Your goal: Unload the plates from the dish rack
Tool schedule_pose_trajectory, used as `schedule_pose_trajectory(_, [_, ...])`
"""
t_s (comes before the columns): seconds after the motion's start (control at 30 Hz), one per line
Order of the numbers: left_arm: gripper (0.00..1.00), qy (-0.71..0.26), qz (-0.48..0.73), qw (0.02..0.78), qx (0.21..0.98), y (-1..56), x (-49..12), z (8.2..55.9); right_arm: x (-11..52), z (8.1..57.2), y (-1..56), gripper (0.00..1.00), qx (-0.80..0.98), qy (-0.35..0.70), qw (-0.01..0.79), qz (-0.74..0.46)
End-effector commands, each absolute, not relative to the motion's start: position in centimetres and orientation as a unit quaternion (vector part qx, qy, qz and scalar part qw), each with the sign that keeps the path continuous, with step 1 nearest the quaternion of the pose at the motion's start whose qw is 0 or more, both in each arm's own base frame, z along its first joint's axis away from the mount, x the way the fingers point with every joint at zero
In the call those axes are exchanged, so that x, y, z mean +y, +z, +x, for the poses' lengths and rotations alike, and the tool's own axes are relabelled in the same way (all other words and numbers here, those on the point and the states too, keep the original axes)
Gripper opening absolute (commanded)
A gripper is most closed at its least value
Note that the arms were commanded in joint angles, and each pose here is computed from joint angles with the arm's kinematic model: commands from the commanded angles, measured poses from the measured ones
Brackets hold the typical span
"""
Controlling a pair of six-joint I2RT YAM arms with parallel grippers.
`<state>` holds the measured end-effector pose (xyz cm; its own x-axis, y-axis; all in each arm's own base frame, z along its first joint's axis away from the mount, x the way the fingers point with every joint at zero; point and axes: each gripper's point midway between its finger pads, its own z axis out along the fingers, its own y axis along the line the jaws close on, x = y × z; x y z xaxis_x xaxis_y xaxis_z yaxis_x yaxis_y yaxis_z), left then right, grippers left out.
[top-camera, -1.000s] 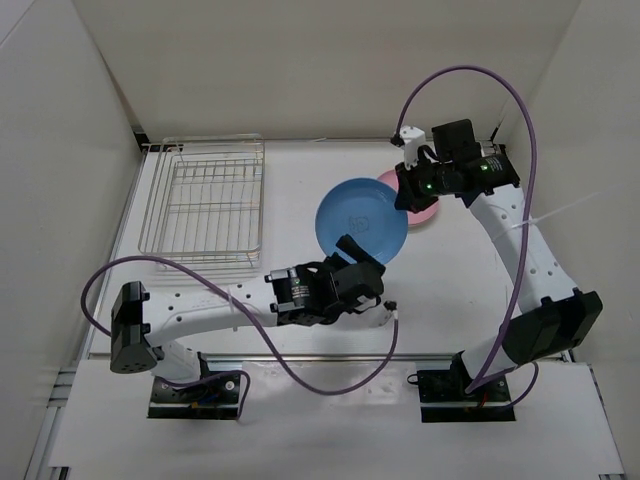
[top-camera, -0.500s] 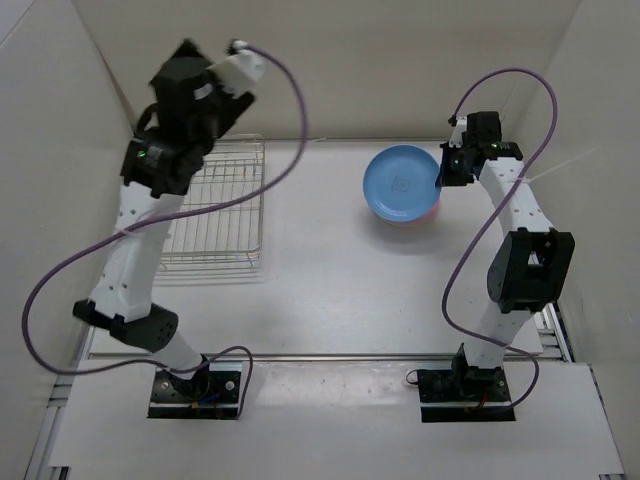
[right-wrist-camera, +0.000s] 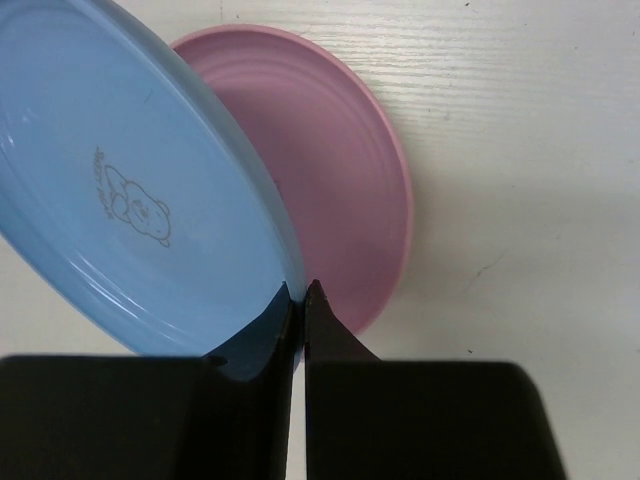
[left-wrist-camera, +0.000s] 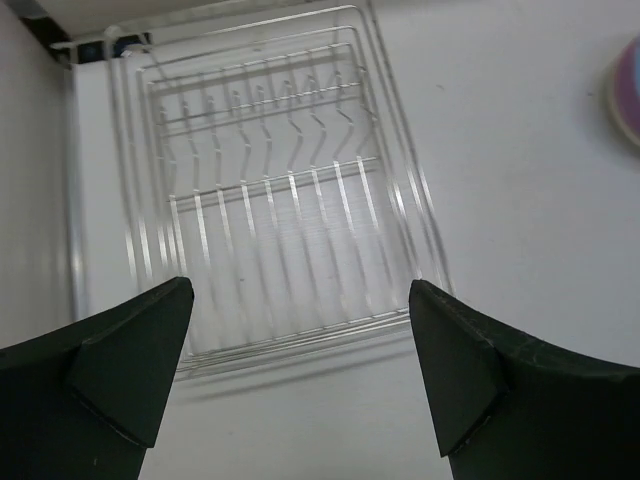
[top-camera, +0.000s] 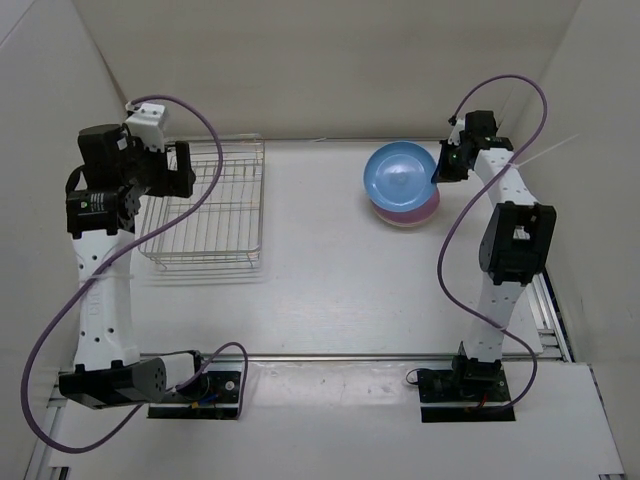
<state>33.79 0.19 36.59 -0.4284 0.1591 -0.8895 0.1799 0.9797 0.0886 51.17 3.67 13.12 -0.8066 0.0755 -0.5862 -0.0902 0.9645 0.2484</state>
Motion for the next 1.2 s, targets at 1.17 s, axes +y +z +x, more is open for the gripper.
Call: schedule_pose_trajectory(1.17, [1.0,-0.21,0.111,0.548,0.802,38.4,-4.6,30.7,2.1,52.8,9.0,0.02,0.945,0.161,0.285,0.001])
